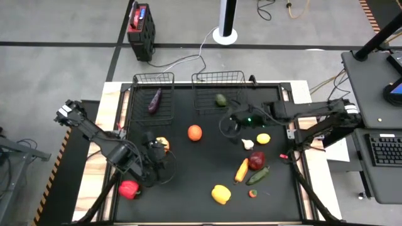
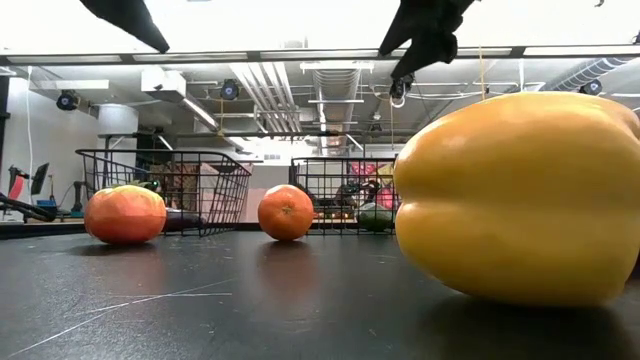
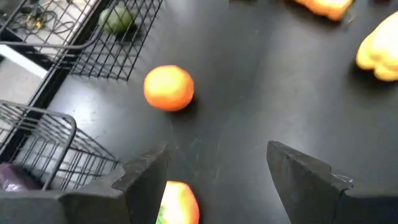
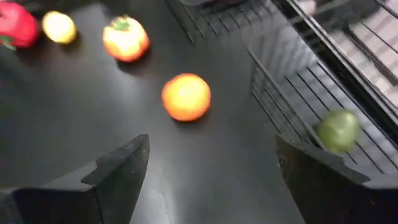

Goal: Sort produce into baskets
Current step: Put the orange tomato into the right black wire basket

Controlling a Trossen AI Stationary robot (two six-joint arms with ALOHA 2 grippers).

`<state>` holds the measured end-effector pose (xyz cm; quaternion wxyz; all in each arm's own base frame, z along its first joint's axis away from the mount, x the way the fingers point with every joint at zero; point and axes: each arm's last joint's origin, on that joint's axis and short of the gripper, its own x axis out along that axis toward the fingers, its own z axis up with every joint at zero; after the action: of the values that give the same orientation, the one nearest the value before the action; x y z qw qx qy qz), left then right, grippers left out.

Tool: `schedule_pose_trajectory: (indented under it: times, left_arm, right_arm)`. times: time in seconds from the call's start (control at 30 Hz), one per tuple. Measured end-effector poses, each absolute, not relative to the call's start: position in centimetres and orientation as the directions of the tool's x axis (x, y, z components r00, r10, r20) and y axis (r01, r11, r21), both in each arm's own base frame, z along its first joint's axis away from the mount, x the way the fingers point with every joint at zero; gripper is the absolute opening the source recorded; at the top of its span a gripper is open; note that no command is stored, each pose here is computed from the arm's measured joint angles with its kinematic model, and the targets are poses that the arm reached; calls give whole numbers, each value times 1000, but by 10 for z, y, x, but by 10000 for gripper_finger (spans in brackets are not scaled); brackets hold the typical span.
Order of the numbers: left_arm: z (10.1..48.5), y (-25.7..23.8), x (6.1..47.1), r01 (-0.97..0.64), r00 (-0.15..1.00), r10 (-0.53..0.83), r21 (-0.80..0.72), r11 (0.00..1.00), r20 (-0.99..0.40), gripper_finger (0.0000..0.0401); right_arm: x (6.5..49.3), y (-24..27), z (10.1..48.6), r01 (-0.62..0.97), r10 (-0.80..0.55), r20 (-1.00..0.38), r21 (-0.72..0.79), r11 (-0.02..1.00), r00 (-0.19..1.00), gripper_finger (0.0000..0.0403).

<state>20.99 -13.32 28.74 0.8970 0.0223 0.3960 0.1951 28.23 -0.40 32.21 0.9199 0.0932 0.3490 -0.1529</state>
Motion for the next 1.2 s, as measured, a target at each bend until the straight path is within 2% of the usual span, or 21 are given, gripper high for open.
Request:
schedule_pose_trajectory:
  times: [0.17,0.4,0.57,1.0,1.2]
  left_arm:
    - [279,-134,212,-356,578,409,233,905,-706,261]
    - [276,-124,208,-410,524,457,257,875,-719,293]
    - [254,-117,204,-394,483,504,336,856,-716,310]
    - [198,-102,182,-437,445,535,347,830,-719,314]
    - [183,-96,174,-454,475,516,304,837,-712,314]
  right_arm:
    - [280,7,299,312,-194,-616,90,946,764,342]
    - [280,10,277,311,-183,-605,113,944,775,343]
    - [281,11,270,309,-180,-573,134,942,800,345]
    - [281,11,267,307,-178,-572,136,942,801,349]
    - [281,11,268,308,-178,-571,138,941,802,350]
